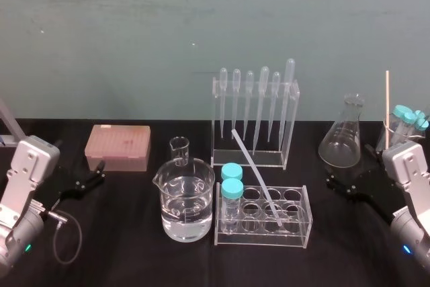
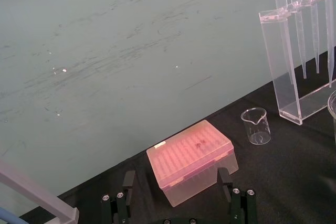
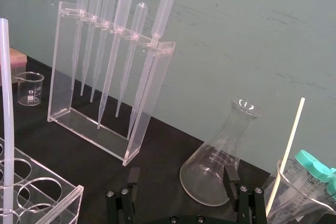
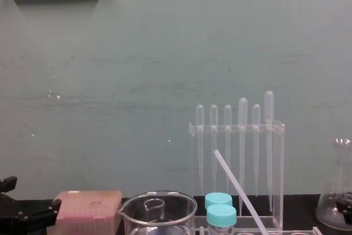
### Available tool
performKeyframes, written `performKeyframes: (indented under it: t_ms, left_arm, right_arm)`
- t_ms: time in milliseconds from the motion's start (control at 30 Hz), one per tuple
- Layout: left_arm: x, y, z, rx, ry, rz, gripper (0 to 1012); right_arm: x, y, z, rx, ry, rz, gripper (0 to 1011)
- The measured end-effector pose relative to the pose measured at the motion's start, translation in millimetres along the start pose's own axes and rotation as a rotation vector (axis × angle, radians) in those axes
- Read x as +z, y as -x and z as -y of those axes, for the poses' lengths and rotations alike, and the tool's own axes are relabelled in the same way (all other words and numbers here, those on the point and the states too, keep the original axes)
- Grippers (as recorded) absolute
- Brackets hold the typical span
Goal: Pick up the stirring rod with one hand, then place it down.
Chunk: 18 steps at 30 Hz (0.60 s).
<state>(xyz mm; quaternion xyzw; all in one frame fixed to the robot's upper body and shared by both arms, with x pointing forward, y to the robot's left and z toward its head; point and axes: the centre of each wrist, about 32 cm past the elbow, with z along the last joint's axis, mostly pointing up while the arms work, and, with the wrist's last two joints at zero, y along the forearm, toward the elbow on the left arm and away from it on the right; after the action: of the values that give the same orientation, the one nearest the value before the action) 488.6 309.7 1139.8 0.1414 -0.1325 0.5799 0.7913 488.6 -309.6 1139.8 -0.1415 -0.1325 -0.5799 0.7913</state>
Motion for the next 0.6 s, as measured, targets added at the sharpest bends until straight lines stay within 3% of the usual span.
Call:
performKeyframes:
  t_ms: [600]
  left_arm:
    - [0.0,0.0,0.0,0.0,0.0,0.0,1000]
  right_arm:
    - [0.0,0.0,0.0,0.0,0.0,0.0,1000]
